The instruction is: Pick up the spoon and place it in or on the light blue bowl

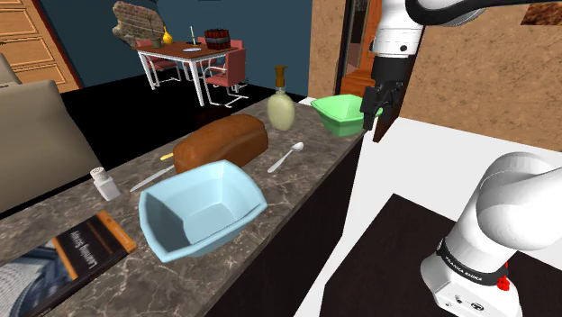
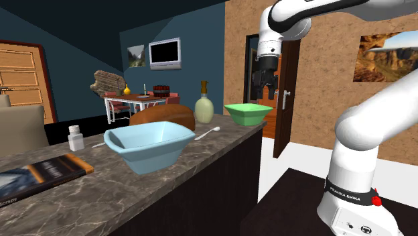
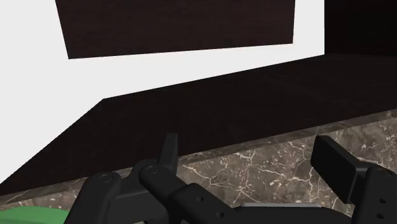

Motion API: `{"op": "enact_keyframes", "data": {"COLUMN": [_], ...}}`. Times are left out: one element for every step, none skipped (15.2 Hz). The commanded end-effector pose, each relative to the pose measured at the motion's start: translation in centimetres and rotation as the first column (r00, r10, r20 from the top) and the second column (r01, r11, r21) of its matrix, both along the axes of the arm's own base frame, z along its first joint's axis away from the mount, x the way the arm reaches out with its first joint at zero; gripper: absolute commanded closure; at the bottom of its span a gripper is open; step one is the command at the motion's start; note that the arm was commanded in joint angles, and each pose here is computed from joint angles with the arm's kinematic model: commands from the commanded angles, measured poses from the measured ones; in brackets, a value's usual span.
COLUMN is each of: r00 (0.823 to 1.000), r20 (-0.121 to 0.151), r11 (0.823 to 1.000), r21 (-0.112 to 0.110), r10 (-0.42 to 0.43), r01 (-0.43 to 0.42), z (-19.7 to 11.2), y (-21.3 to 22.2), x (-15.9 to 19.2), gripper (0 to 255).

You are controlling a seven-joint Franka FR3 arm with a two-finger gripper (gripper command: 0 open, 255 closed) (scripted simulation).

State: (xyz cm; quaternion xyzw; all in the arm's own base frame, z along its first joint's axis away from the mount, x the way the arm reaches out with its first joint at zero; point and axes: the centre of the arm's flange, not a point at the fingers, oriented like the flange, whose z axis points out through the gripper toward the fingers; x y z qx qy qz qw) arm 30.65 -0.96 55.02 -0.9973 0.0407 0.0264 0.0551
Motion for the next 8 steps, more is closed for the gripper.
{"op": "enact_keyframes", "data": {"r00": [1.000, 1.000, 1.000, 1.000, 0.999, 0.999, 0.999, 0.998], "r20": [0.000, -0.004, -0.009, -0.014, -0.018, -0.023, -0.027, -0.032], "r11": [1.000, 1.000, 1.000, 1.000, 0.999, 0.999, 0.999, 0.998], "r21": [0.000, -0.003, -0.006, -0.010, -0.013, -0.016, -0.019, -0.022], "r10": [0.000, 0.008, 0.015, 0.023, 0.030, 0.038, 0.045, 0.053], "r01": [0.000, -0.008, -0.015, -0.023, -0.031, -0.038, -0.046, -0.054], "z": [0.0, -0.6, -1.1, -1.7, -2.3, -2.9, -3.5, -4.1], "y": [0.0, -0.1, -0.1, -0.2, -0.3, -0.3, -0.3, -0.4], "x": [0.0, 1.3, 2.5, 3.8, 5.0, 6.3, 7.6, 8.8], "gripper": [0, 0, 0, 0, 0, 0, 0, 0]}}
